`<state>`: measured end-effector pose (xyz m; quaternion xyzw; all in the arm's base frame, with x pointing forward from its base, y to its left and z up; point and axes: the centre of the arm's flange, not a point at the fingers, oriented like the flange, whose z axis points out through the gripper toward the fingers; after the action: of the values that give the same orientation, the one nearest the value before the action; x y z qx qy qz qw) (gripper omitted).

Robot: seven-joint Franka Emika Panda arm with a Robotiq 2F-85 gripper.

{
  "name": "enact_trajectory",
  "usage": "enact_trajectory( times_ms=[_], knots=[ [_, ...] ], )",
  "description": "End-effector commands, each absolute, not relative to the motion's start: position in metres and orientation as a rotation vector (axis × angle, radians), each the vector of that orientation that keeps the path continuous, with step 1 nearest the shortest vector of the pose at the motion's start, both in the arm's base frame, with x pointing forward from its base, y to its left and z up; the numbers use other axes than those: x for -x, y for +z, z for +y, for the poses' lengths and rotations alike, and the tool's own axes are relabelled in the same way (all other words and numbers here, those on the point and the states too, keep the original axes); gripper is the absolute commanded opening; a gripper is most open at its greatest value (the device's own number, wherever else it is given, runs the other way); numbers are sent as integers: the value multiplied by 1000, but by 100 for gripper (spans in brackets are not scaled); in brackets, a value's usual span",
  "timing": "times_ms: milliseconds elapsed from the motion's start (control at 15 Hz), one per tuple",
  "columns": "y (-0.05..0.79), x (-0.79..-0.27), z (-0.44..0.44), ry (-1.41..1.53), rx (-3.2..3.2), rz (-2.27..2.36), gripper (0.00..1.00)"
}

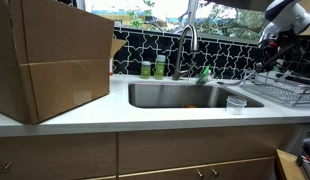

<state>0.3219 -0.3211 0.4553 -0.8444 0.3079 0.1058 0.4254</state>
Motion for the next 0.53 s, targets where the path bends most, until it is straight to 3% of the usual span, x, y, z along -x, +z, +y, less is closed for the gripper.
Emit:
enact_trajectory(
  times_ms=[0, 467],
  knots=[
    [456, -313, -317, 292, 2145, 725, 2],
    [455, -313, -308, 310, 2175, 660, 2]
  ],
)
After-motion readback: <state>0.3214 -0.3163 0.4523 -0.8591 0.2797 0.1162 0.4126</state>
